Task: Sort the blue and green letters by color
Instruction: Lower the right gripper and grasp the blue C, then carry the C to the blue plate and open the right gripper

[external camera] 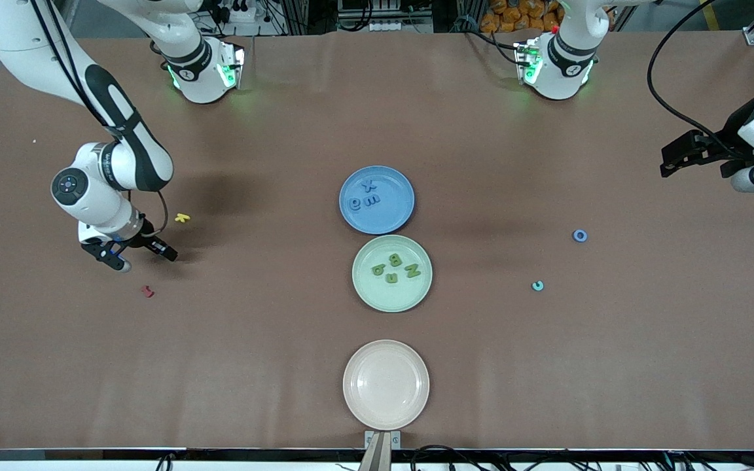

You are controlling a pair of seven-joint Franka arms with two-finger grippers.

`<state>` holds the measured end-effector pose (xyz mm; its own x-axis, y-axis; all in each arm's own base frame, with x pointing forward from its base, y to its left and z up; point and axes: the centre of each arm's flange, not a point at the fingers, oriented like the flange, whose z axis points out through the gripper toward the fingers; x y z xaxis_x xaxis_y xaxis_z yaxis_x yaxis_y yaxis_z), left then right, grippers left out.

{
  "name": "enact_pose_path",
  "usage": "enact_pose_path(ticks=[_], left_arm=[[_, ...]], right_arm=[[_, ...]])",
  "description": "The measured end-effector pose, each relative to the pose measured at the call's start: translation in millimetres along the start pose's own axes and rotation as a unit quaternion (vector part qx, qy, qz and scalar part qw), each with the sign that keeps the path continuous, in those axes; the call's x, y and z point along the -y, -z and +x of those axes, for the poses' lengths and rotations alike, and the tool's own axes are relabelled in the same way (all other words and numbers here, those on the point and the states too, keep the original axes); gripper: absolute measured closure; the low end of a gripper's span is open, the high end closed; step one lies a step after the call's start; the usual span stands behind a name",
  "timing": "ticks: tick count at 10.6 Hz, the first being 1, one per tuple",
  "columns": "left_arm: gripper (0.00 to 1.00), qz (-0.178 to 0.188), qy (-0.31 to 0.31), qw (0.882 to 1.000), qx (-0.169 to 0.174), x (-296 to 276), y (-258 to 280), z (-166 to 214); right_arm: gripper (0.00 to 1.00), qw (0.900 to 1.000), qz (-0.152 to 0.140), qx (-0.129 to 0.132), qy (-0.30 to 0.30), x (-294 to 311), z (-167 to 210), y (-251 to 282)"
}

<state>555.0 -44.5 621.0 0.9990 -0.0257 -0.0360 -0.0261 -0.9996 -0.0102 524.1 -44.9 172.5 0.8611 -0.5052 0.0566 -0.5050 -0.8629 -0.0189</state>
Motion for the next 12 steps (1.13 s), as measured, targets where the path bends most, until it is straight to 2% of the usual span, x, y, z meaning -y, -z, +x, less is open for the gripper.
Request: enact_pose_path(ticks=[2, 4, 8, 10, 12], left_arm=[[0.00, 0.000, 0.000, 1.000, -0.001, 0.1, 1.2, -0.1], [0.00, 0.000, 0.001, 1.000, -0.004, 1.2, 3.1, -0.2], [0.00, -0.001, 0.003, 1.000, -0.011, 3.6, 5.1, 1.4], [0.00, -0.001, 0.004, 1.000, -0.012, 3.9, 5.2, 1.6], [0.00, -0.001, 0.004, 1.000, -0.012, 3.9, 5.0, 1.6]], right_arm=[[0.55, 1.000, 0.000, -0.002, -0.001, -1.6, 1.2, -0.3], [0.65, 1.000, 0.001, -0.004, -0.001, -1.2, 1.8, 1.9], [0.65, 1.000, 0.005, -0.007, 0.006, 8.5, 3.8, 7.9], [0.65, 1.000, 0.002, 0.005, 0.028, 35.6, 1.7, 26.7], [0.65, 0.998, 0.008, 0.004, 0.057, 75.0, -13.1, 47.1]])
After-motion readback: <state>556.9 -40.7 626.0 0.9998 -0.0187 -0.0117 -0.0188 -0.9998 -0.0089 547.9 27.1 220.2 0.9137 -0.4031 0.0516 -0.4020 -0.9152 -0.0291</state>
